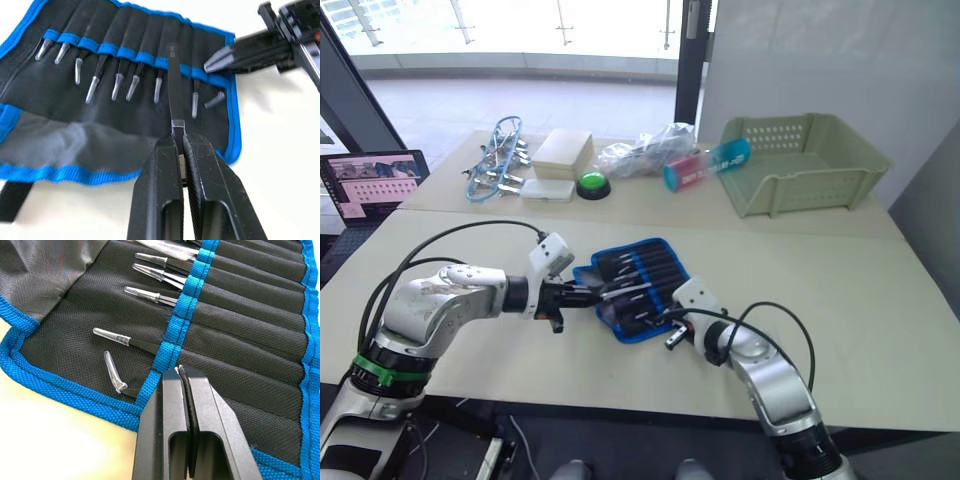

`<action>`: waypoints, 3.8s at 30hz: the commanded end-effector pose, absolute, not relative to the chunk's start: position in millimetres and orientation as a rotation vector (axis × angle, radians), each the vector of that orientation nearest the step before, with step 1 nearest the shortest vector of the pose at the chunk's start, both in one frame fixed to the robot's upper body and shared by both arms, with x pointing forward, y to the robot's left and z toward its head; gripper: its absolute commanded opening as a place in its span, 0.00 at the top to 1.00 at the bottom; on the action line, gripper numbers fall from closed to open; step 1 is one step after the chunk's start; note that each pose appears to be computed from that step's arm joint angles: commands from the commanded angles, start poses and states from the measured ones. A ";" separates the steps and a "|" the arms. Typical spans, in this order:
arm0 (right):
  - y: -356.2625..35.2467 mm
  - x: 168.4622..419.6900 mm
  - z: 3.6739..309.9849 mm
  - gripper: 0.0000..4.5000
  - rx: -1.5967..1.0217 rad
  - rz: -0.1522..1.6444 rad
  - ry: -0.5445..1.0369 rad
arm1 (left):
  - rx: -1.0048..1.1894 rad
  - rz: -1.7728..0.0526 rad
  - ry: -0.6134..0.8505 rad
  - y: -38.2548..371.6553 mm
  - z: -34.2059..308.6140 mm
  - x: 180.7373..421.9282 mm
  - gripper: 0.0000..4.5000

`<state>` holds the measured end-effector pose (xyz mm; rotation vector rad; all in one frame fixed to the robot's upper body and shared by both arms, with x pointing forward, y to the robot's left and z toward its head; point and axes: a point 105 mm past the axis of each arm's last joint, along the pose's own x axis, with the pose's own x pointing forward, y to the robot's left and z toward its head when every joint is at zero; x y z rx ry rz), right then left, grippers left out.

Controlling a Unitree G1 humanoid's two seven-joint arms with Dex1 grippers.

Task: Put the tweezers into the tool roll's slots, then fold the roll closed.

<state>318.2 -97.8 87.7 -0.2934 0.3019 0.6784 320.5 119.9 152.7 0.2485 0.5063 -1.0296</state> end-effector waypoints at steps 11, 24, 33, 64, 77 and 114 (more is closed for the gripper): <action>-105.3 309.4 58.2 1.00 -0.277 0.656 0.428 | 0.414 -1.070 0.532 112.7 148.3 325.8 1.00; -103.3 307.9 58.2 1.00 -0.271 0.659 0.429 | 0.503 -1.104 0.487 75.0 137.1 340.0 1.00; -104.7 306.2 58.1 1.00 -0.268 0.657 0.432 | 0.464 -1.119 0.420 34.4 122.3 347.9 1.00; -107.7 306.1 61.9 1.00 -0.266 0.650 0.427 | 0.175 -1.078 0.266 89.8 197.4 331.9 0.11; -101.0 304.8 88.6 1.00 -0.256 0.694 0.304 | 0.156 -0.838 0.039 205.7 167.7 273.4 0.01; 12.3 295.6 138.0 0.65 -0.226 0.773 -0.031 | 0.097 -0.725 0.022 230.8 142.7 254.5 0.00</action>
